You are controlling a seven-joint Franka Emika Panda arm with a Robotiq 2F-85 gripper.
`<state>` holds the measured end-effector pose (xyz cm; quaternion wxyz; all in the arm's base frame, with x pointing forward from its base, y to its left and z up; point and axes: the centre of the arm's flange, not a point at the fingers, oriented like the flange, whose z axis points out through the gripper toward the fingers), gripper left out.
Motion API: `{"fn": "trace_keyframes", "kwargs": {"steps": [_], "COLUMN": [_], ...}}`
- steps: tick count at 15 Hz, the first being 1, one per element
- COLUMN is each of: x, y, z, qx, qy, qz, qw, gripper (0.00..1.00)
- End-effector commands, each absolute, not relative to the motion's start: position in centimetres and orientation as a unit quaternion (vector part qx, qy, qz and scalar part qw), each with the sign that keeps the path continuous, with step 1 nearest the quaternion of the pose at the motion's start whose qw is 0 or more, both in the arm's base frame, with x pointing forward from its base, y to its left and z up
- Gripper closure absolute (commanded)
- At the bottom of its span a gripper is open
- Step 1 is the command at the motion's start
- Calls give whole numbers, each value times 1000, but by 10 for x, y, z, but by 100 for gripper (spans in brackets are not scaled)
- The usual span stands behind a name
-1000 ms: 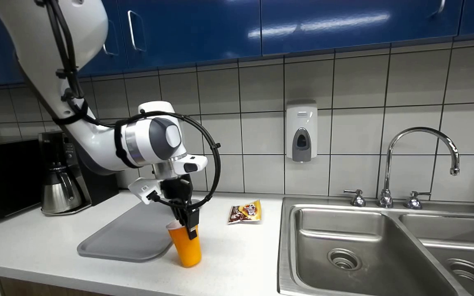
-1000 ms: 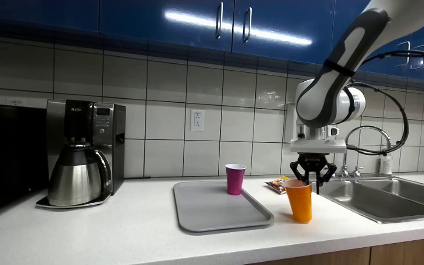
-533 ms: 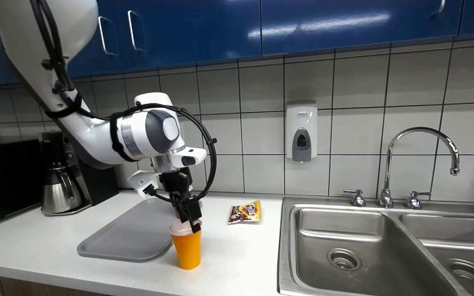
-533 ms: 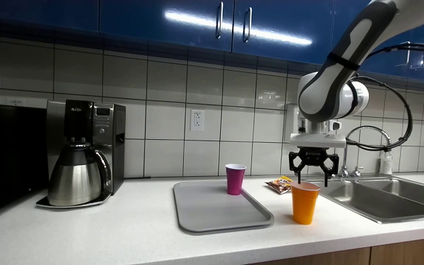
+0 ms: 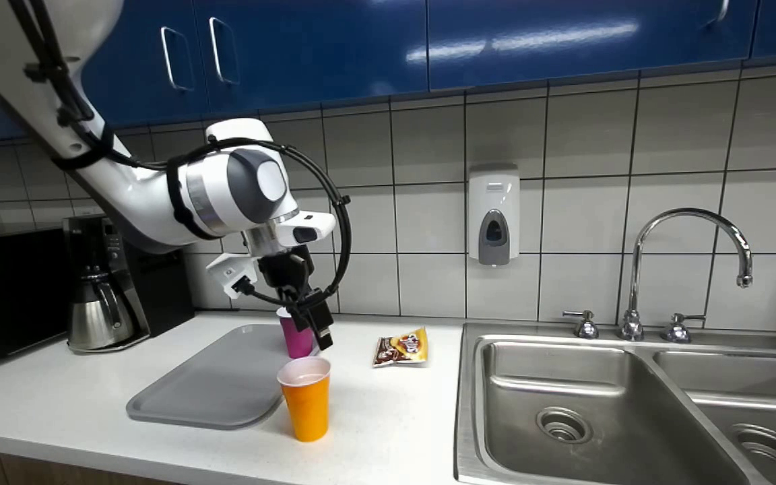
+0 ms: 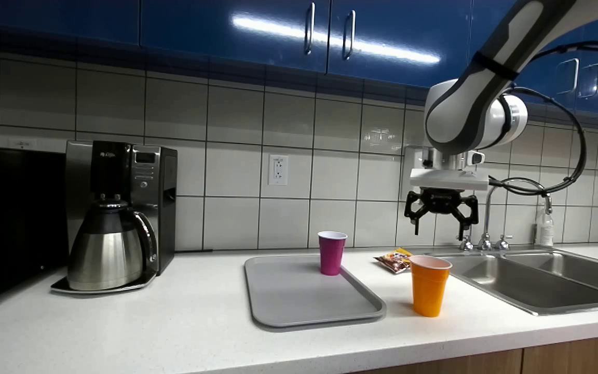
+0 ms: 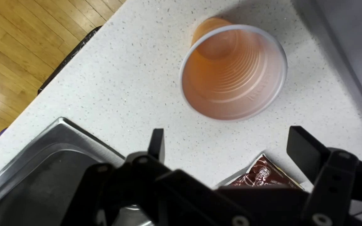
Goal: Remove the cups from the grey tray.
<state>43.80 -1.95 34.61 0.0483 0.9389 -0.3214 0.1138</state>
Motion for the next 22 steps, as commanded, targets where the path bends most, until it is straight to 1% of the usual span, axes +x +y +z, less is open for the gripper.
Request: {"fn": "trace_keyframes", "kwargs": {"steps": [1,9,22], "x": [439,481,583], "y": [-17,1,55], "z": [360,367,327], "qx": [936,939,953], "qy": [-322,-303,-239], "qz": [128,151,171], "qw": [61,58,67], "gripper": [0,0,0]}}
